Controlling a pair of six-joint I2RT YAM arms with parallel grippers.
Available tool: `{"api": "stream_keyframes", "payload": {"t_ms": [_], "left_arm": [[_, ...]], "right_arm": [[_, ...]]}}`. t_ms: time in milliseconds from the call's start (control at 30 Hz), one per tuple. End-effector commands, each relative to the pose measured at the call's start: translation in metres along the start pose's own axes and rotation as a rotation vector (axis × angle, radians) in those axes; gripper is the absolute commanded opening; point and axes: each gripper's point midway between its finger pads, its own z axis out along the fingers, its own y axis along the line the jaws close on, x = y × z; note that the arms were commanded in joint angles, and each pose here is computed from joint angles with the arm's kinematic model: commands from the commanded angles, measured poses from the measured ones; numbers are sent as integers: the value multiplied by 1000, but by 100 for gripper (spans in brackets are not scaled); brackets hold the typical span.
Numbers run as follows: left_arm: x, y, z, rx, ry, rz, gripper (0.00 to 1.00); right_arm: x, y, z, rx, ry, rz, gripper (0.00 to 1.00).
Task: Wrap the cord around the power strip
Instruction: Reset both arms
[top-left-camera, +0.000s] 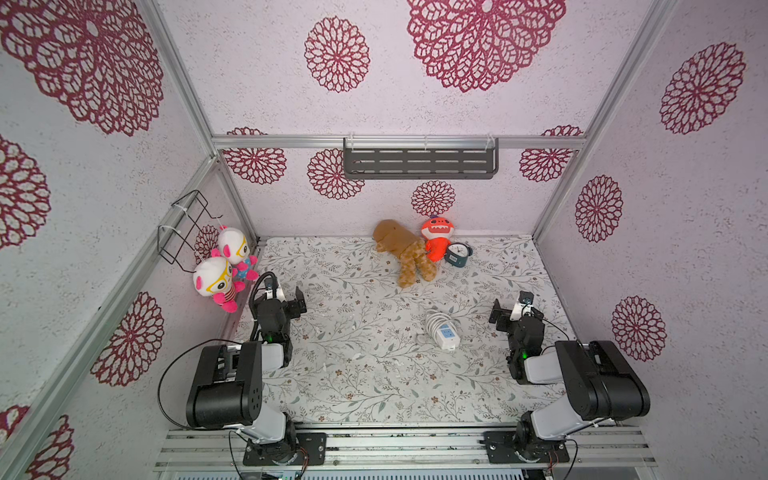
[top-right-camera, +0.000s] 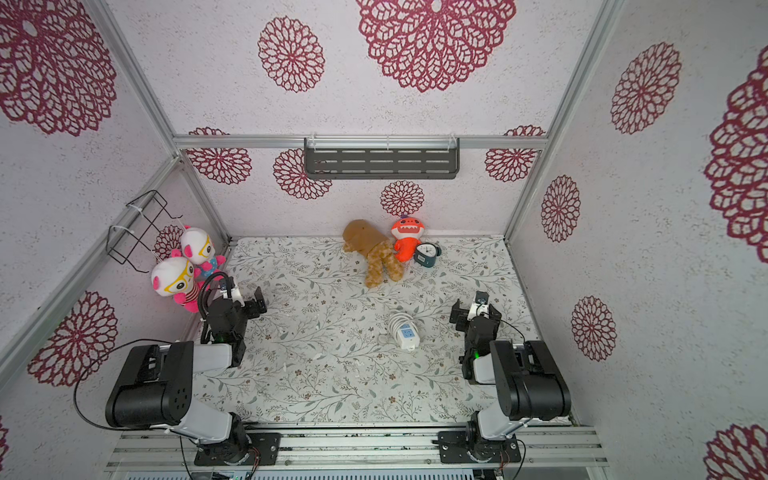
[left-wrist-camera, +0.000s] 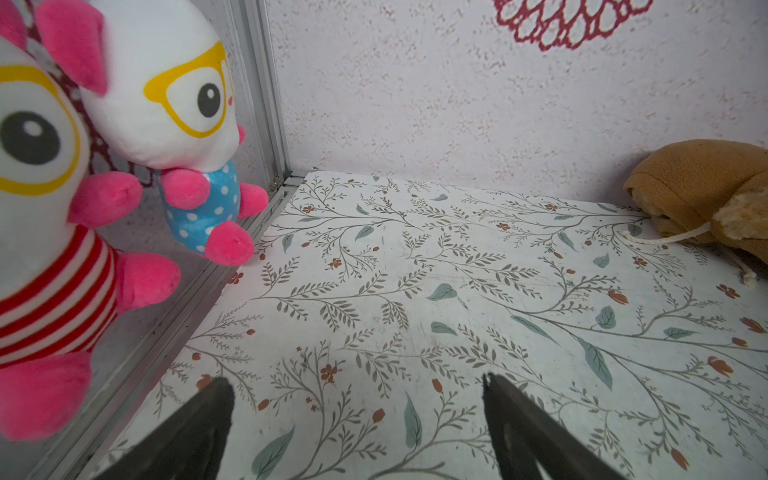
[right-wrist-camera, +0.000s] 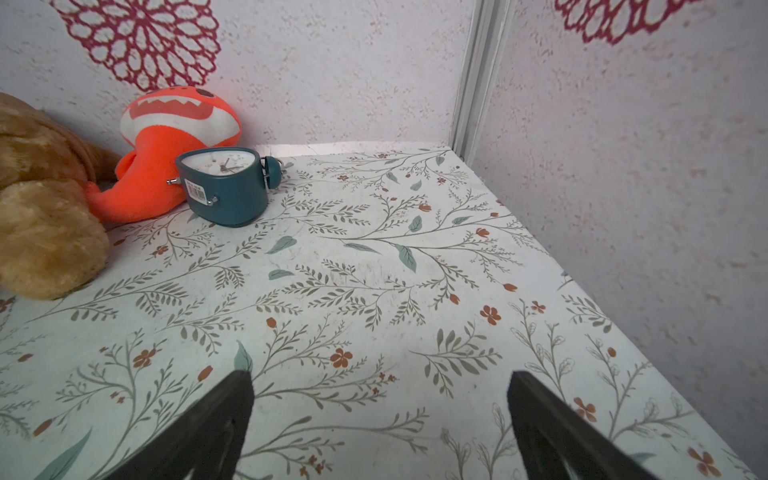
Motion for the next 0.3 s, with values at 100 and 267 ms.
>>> {"api": "stream_keyframes", "payload": {"t_ms": [100, 267], "left_arm": [[2, 4, 0, -12, 6, -13, 97], [2, 4, 0, -12, 8, -14, 97]], "right_arm": [[-5, 5, 5, -20, -4, -11, 99], [-7, 4, 3, -23, -15, -7, 99]]}}
